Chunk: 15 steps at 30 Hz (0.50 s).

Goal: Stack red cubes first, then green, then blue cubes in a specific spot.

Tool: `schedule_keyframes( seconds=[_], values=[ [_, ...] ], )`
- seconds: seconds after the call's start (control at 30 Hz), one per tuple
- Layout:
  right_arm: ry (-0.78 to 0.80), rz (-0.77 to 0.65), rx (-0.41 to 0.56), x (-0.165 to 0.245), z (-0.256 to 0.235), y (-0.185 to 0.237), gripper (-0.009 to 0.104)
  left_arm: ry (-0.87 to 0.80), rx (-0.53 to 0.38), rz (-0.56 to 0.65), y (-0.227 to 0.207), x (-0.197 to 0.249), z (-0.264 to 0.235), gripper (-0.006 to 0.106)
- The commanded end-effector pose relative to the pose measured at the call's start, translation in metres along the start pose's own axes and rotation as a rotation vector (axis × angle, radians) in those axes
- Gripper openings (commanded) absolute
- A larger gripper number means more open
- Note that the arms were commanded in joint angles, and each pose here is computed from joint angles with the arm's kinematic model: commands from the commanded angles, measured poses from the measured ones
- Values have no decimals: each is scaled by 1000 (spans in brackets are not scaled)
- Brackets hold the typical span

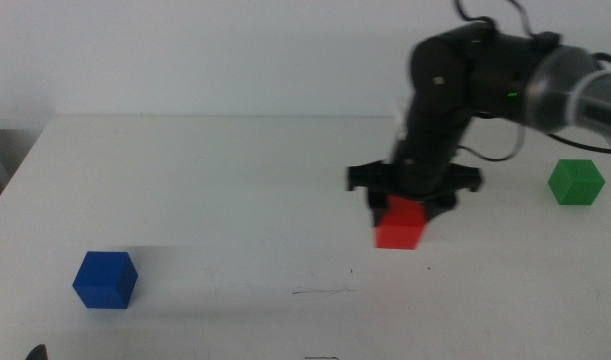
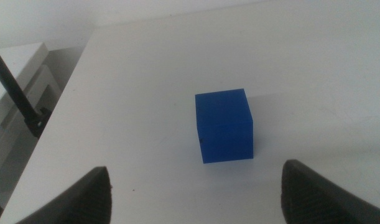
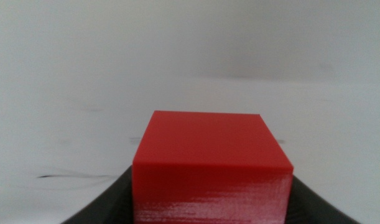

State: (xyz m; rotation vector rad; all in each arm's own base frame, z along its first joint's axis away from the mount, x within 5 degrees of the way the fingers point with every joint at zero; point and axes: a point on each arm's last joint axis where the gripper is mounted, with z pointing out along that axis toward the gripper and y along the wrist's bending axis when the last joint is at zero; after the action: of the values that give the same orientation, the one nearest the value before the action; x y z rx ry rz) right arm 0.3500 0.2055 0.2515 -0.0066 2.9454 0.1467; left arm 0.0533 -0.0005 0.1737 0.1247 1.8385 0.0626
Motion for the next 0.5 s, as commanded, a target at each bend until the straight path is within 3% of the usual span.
schedule_keyframes(
  seconds=[0.0, 0.23, 0.47],
  values=[
    [-68, -14, -47, -1, -26, 18, -1, -100, 0, -16, 0, -8, -2, 93],
    [-2, -70, -52, 5, -10, 67, -1, -100, 0, -16, 0, -8, -2, 93],
    [35, -54, -48, 12, 8, 86, -1, -100, 0, -16, 0, -8, -2, 93]
  ],
)
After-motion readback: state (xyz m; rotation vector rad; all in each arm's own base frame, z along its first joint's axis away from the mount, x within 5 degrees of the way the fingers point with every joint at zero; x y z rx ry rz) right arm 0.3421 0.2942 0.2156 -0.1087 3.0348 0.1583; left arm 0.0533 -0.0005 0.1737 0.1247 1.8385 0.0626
